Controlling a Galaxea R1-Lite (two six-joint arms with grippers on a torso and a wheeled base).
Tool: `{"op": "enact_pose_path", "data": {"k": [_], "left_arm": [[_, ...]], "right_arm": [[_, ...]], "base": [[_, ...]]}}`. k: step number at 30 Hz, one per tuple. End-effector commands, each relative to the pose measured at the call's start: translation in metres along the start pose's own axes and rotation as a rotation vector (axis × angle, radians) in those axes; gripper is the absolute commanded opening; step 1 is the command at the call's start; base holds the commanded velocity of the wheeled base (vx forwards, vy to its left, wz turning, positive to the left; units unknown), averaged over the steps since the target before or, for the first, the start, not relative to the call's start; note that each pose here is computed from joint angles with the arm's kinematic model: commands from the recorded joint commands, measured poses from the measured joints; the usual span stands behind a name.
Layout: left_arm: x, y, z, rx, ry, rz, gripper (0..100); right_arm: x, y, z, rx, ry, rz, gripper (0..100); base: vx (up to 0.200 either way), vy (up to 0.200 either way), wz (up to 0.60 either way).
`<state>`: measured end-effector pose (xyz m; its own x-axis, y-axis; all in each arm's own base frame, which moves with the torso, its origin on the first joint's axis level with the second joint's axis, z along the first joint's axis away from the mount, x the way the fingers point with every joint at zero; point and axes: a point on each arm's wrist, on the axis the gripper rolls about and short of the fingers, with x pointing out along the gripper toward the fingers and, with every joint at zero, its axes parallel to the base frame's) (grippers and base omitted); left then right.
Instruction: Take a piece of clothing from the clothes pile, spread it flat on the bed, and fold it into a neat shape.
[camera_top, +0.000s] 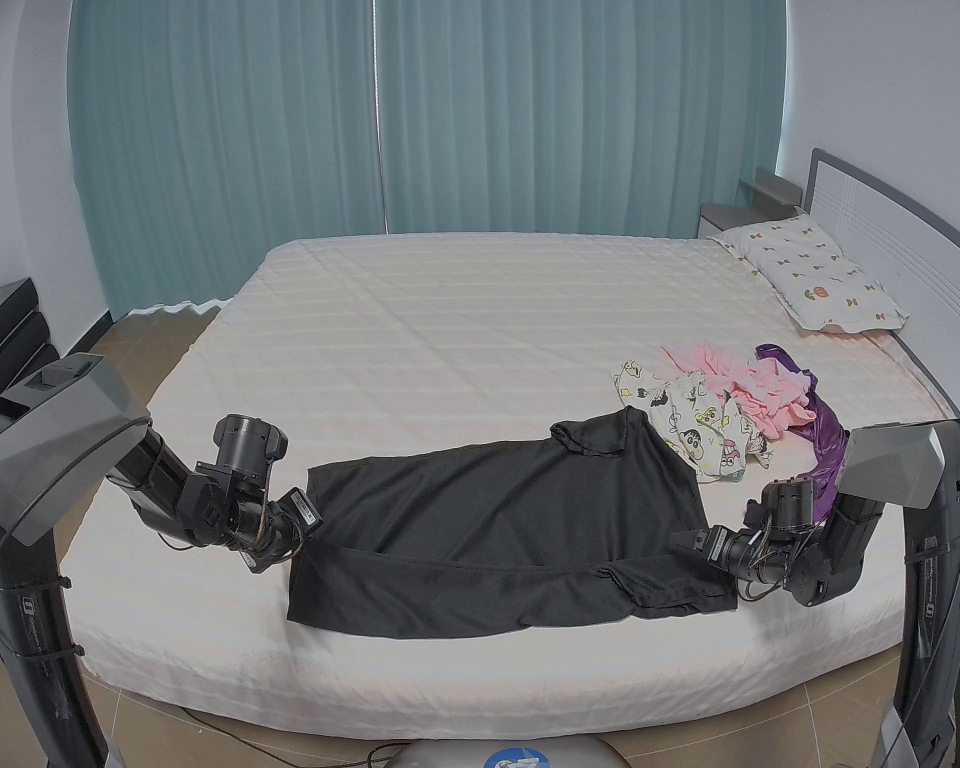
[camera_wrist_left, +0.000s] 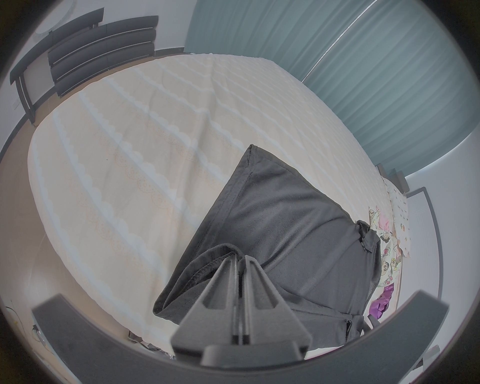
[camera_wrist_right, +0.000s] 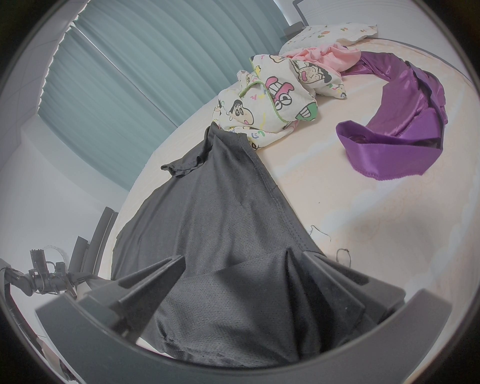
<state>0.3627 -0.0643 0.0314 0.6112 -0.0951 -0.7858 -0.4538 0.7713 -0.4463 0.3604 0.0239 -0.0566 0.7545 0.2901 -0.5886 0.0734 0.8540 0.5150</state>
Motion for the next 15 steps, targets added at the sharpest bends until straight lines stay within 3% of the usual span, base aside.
{"op": "enact_pose_path", "data": {"k": [1, 15], "left_arm": [[0.0, 0.0, 0.0, -0.002, 0.0, 0.0, 0], [-0.005, 0.002, 0.003, -0.02, -0.003, 0.008, 0]], "right_arm": [[-0.003, -0.003, 0.0, 0.008, -0.001, -0.007, 0], [-0.031, 0.004, 0.005, 0.006, -0.078, 0.055, 0]], "base": [[0.0, 0.0, 0.0], [0.0, 0.0, 0.0]]}}
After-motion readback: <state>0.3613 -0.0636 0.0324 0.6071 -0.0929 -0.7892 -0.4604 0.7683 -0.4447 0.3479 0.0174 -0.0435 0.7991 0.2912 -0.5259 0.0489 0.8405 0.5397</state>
